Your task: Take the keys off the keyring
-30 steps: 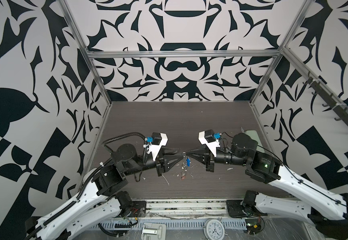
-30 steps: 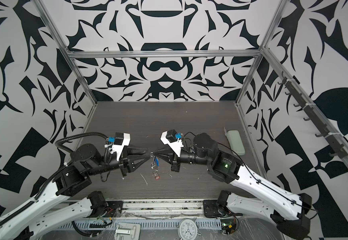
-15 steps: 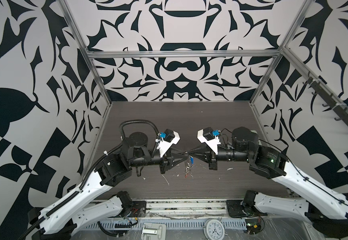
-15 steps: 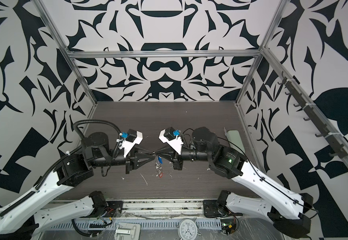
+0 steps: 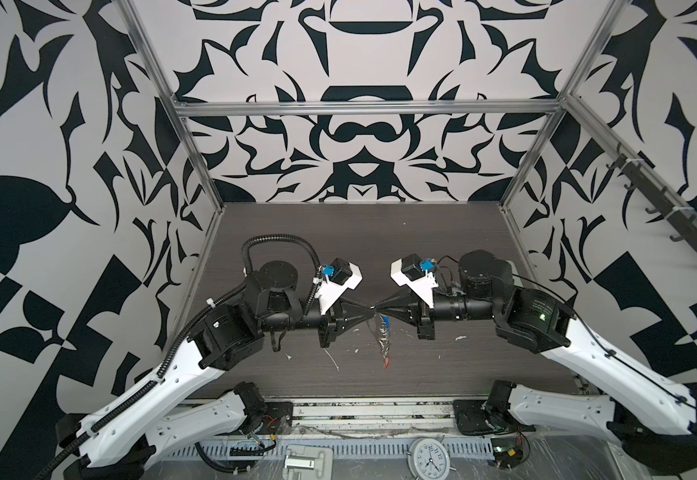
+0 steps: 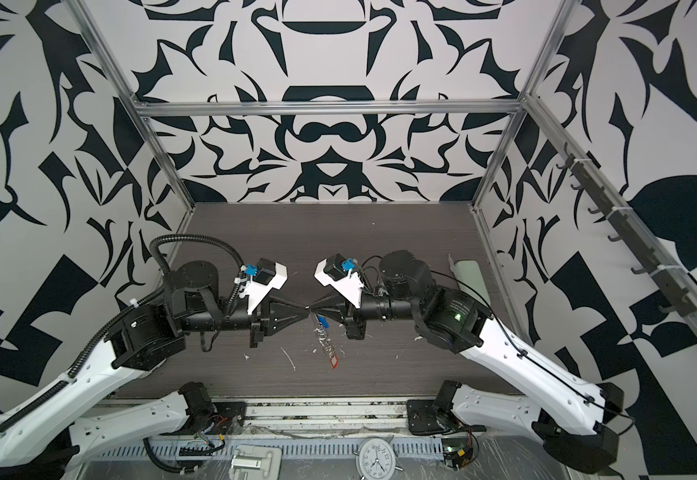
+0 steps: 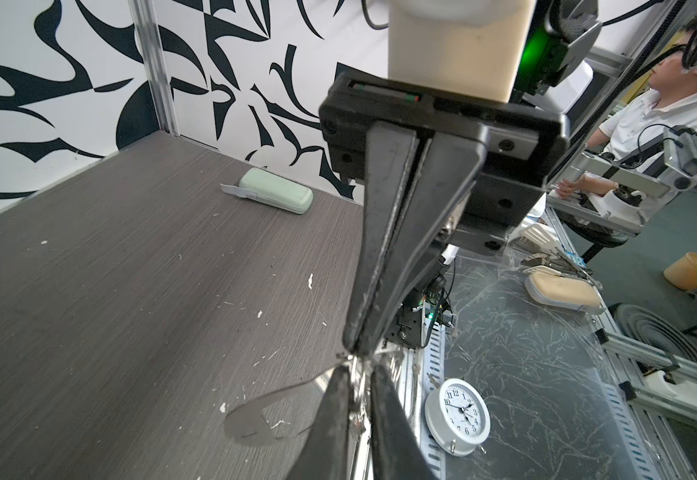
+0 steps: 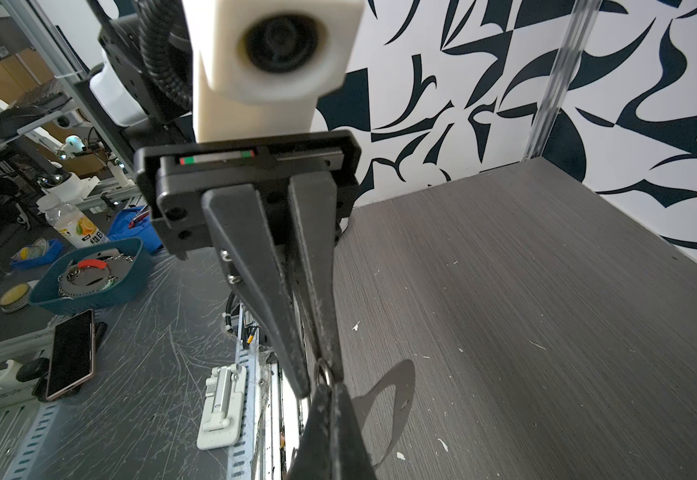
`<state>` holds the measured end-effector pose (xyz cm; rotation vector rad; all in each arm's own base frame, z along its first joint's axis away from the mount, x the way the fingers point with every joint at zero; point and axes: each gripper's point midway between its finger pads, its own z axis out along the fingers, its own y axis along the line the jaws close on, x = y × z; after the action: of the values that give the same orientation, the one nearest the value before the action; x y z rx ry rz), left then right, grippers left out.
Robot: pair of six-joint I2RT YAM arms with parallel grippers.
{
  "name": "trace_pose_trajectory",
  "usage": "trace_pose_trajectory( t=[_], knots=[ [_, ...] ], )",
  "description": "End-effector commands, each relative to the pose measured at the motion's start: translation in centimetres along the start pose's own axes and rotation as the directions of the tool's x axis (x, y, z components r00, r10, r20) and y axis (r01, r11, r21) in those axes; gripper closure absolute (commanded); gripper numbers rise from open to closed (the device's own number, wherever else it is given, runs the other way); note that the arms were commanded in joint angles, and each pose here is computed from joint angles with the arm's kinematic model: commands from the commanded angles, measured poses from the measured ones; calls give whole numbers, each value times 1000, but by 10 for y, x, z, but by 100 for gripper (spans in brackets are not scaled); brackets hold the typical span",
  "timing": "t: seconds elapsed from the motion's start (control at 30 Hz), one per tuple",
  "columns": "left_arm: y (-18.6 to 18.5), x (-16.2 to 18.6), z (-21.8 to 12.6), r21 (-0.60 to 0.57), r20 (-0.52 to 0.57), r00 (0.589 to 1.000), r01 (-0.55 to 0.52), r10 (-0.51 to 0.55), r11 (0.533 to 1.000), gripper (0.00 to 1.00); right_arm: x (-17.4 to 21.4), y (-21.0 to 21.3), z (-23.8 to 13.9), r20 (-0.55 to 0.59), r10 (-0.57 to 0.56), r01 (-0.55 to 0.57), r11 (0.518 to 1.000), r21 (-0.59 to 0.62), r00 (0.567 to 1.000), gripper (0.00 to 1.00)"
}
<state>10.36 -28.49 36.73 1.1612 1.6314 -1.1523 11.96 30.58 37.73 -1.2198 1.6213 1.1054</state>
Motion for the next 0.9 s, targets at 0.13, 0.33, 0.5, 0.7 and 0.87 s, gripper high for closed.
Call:
trace_pose_trajectory(
  t=[0.13,0.33,0.5,0.7,0.87],
  knots=[
    [-2,-3,-1,6,-7,1000,-3,3,1000,100,-28,7,-10,72,-50,50,999,-10,996,100],
    [5,-13,-7,-47,86,996,-16,19,999,100,-32,-4,-17,122,-46,37,997,71,991,89],
    [11,-26,-18,-99,220,975,-19,40,995,100,-28,-15,-23,204,-43,13,989,146,978,66],
    [15,-35,-28,-132,336,941,2,43,991,100,-21,-28,-30,307,-55,-14,976,218,950,62],
    [14,-36,-28,-119,360,933,17,27,993,100,-18,-26,-27,339,-39,-27,982,187,940,61]
  ],
)
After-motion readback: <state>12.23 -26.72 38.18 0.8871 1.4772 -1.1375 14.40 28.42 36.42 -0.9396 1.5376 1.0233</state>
